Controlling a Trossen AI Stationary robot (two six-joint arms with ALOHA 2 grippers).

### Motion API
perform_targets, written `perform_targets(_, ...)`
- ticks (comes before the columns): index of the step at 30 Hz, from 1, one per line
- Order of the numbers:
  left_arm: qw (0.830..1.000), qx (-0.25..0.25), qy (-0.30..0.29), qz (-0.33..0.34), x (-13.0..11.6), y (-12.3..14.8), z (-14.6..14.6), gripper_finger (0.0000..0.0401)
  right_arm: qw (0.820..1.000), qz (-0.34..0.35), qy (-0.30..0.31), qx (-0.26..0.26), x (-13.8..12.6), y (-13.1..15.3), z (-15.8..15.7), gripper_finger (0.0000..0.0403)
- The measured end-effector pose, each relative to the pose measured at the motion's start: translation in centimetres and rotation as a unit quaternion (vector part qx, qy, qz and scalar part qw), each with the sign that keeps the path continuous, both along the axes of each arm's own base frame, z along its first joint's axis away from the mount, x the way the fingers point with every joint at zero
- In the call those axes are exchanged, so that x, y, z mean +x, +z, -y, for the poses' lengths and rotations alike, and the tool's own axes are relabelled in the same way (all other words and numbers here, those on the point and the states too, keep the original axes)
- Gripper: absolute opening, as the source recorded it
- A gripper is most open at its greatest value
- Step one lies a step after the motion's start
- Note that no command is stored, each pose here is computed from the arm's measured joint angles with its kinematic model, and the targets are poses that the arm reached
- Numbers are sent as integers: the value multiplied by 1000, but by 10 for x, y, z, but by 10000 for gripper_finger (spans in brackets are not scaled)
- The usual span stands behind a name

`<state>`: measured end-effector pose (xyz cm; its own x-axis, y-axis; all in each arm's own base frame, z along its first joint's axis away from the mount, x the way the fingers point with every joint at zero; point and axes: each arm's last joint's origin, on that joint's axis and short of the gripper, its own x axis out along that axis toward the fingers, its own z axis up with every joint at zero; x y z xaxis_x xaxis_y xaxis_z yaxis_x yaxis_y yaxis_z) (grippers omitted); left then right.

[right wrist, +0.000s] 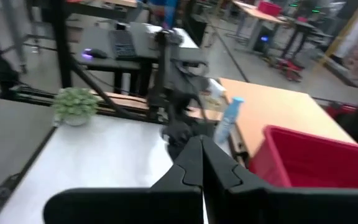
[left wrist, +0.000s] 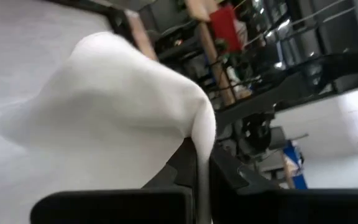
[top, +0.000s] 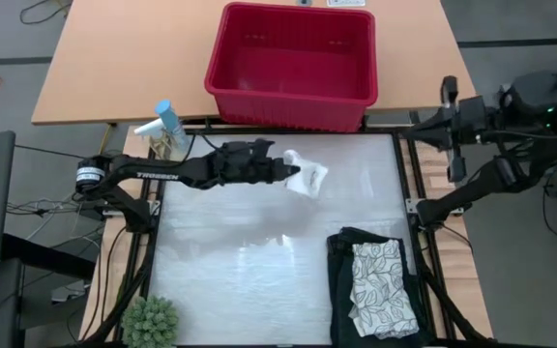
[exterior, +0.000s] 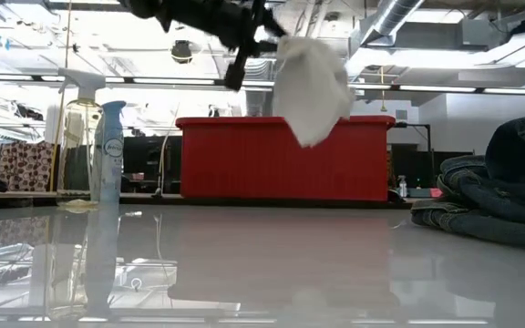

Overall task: Fold Laundry from Bin
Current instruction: Stack the white boxer on the white shirt

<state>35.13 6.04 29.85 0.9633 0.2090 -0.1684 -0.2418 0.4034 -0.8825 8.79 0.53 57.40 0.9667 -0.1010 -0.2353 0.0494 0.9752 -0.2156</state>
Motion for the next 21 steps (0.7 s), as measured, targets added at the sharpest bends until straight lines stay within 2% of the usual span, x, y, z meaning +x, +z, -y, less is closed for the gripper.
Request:
perform_targets(5, 999, 4, 16, 39, 6, 26, 14, 0, 999, 11, -35, -4, -14, 1, 6, 18)
perform_targets(12, 995, -19, 57, 73, 11, 44, 38, 0, 998, 28, -63, -10, -32, 3, 11, 18)
perform_targets(21, 975, -68, 179, 110, 7, 47, 84, 0, 996, 34, -75, -22, -40, 3, 12, 20)
